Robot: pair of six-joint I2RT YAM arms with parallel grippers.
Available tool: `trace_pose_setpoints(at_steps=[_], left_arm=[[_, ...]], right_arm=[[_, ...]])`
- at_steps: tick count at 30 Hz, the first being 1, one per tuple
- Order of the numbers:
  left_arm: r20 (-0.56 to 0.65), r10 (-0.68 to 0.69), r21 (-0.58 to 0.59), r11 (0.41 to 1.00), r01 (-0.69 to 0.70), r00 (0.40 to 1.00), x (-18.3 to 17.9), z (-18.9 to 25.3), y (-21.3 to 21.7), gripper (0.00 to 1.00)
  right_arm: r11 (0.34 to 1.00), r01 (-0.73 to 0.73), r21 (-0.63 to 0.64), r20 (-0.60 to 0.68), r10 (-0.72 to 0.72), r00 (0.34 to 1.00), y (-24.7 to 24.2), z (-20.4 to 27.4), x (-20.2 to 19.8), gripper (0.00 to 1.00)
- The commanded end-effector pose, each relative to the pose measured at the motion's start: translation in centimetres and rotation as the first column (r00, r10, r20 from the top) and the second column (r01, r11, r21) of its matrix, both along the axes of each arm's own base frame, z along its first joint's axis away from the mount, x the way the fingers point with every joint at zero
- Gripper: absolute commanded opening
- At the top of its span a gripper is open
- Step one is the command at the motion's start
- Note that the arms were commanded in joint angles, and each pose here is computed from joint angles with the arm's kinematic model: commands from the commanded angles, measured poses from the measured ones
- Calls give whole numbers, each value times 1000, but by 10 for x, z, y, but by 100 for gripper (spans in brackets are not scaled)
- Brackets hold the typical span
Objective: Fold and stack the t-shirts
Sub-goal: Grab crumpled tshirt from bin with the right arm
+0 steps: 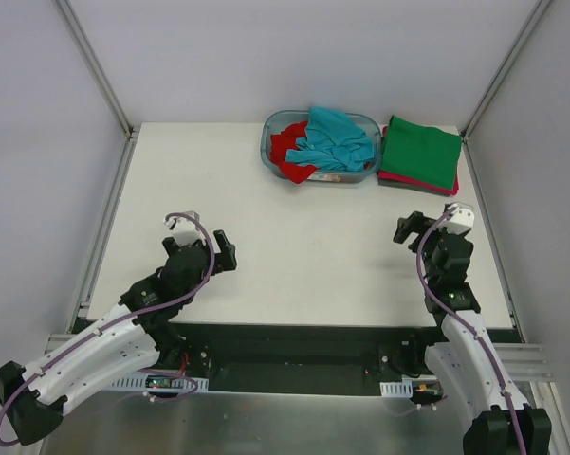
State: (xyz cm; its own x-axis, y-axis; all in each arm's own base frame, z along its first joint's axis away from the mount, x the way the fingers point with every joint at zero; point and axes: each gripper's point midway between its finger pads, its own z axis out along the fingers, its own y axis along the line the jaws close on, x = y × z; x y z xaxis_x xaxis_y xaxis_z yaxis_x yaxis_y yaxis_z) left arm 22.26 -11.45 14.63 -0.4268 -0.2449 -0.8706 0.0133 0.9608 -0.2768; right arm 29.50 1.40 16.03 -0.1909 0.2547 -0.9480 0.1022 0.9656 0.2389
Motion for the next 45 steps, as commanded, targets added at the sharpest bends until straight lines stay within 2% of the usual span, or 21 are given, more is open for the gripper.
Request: trace_pose_setpoints(at_steps=[1, 10, 13, 17, 21, 25, 29, 33, 37, 41, 45], left_arm=[[31, -14, -33, 999, 15, 999, 4, 15, -7, 99], [24, -19, -36, 999, 20, 1000, 9, 21, -13, 99], [39, -24, -57, 998, 26, 999, 15, 37, -20, 99], [40, -29, -68, 997, 31, 999, 27, 55, -29, 99], [6, -42, -67, 997, 42, 999, 36, 55, -37, 99], [-23, -28, -68, 997, 26, 999, 42, 43, -36, 99], [-37, -21, -78, 997, 18, 999, 41, 33, -33, 99], [-45, -14, -73, 997, 11, 999, 38, 24, -26, 99], [-49, -12, -80, 997, 8, 999, 36, 21, -23, 99], [-58, -15, -80, 997, 10, 998, 36, 18, -22, 99], [-66, -16, -71, 997, 12, 998, 35, 14, -21, 99]], right_arm=[[998, -36, 41, 84, 33, 996, 9, 32, 9, 96], [988, -157, 9, -28, 157, 987, 33, 50, 30, 96], [967, -251, 38, -66, 253, 965, 57, 63, 47, 96], [946, -317, 69, -111, 323, 940, 80, 77, 90, 96], [950, -288, 118, -202, 307, 930, 95, 78, 139, 96], [955, -278, 100, -234, 295, 927, 108, 85, 192, 96], [951, -298, 81, -328, 308, 893, 130, 62, 232, 96], [956, -285, -62, -417, 235, 878, 137, 35, 265, 96], [952, -278, -125, -458, 193, 868, 145, 5, 291, 96], [951, -273, -143, -480, 174, 860, 148, -29, 307, 96], [945, -288, -157, -534, 164, 830, 146, -62, 307, 96]])
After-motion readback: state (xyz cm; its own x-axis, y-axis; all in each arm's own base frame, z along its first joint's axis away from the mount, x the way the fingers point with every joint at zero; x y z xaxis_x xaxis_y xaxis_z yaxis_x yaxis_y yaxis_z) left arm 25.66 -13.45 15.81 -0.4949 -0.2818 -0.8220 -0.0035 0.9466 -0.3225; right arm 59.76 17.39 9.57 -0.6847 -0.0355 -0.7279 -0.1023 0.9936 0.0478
